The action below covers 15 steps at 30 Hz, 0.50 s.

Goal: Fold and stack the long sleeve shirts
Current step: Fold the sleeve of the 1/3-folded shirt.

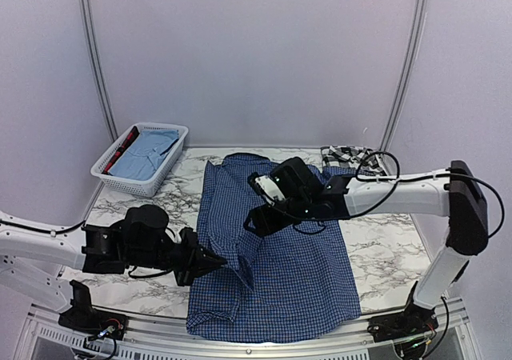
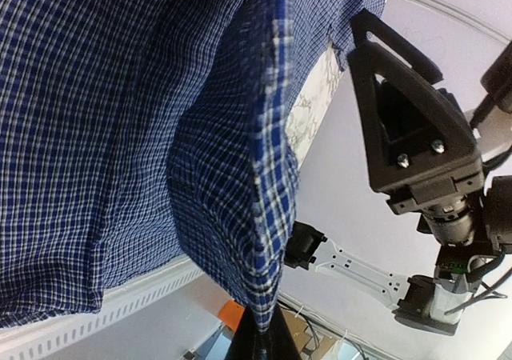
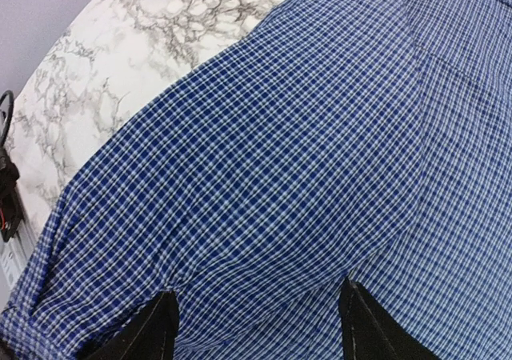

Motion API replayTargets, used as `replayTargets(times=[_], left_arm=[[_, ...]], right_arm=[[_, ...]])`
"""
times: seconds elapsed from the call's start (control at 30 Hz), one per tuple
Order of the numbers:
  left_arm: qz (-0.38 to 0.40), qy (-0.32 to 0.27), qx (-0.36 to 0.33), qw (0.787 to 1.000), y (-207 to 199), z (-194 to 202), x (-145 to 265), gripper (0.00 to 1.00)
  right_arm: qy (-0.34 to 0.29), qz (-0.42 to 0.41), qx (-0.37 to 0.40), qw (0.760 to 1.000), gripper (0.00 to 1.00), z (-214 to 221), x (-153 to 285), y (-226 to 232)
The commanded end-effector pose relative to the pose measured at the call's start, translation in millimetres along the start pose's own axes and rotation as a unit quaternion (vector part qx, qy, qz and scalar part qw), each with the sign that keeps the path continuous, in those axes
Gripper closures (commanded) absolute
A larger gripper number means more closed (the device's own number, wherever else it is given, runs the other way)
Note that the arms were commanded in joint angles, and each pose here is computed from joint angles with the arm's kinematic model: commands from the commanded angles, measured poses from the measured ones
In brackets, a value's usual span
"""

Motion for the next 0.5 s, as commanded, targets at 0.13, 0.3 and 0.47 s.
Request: replayTargets(times=[0.13, 0.3, 0.47], left_arm=[[-0.028, -0.064, 0.052, 0.996, 67, -11, 2, 1.0], [-0.097, -0.069, 0.026, 0.993, 104, -23, -4, 1.0], [-0.107, -0.06, 0.005, 0.992, 105, -21, -7, 1.0]], right_arm=[[0.012, 0.02, -0.013, 1.0, 0.36, 32, 31, 45], [0.024, 0.012, -0.014, 1.0, 0.36, 49, 31, 62], [0.028, 0.018, -0.018, 0.999, 0.37, 52, 32, 66]])
Point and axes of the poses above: each gripper's point midway between its finger pads, its own x axis back along the fingers, its own y axis along the line the jaws close on, z = x × y, the point moved 6 cm from there along x, back along the fingers, and after that the axes turned 11 degrees about x, right-handed, at the moved point
